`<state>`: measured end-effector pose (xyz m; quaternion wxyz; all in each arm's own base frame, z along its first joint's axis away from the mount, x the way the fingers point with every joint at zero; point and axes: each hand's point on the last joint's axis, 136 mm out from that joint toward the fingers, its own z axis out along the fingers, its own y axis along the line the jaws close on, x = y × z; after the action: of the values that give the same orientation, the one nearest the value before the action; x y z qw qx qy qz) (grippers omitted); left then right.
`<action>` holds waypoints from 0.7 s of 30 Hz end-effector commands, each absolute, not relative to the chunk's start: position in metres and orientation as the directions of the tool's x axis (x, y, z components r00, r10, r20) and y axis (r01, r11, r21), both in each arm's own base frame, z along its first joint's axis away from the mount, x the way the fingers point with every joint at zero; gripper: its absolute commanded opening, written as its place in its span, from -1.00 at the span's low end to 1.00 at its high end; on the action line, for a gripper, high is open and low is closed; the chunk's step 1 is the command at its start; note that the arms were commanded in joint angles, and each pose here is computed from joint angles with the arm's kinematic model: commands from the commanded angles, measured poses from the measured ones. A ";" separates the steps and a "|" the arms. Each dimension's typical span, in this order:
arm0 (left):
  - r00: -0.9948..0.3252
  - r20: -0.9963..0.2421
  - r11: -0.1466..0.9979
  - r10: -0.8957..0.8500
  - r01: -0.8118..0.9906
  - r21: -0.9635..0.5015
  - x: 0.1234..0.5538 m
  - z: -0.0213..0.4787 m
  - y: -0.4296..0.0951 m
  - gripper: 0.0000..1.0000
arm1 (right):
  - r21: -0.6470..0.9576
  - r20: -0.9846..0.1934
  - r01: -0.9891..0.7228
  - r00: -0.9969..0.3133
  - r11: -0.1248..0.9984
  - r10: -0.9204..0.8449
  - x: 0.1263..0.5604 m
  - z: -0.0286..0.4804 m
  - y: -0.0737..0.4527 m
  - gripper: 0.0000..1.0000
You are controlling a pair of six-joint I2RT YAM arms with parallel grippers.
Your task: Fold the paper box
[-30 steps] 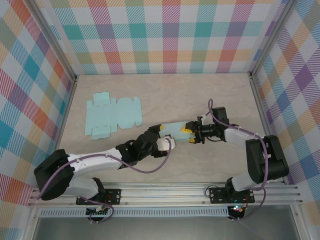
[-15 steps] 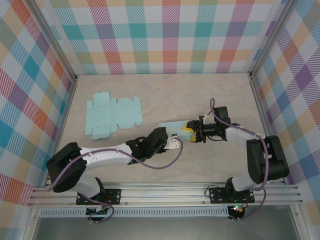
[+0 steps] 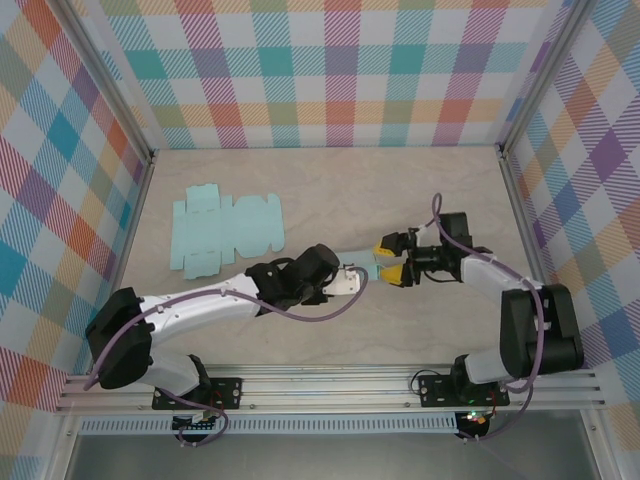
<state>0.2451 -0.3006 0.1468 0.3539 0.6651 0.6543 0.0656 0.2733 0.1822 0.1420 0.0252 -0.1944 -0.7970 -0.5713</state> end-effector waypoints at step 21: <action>0.014 -0.374 -0.041 0.927 0.997 -0.065 0.246 0.104 -0.314 -0.15 | 0.681 -0.339 -0.072 -0.913 0.729 0.227 0.251 0.180 0.126 0.32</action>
<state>0.2502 -0.3123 0.1009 0.1232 0.6957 0.6941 -0.1379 0.2552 0.1258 0.1836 -0.1981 -0.0841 -0.8875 -0.4075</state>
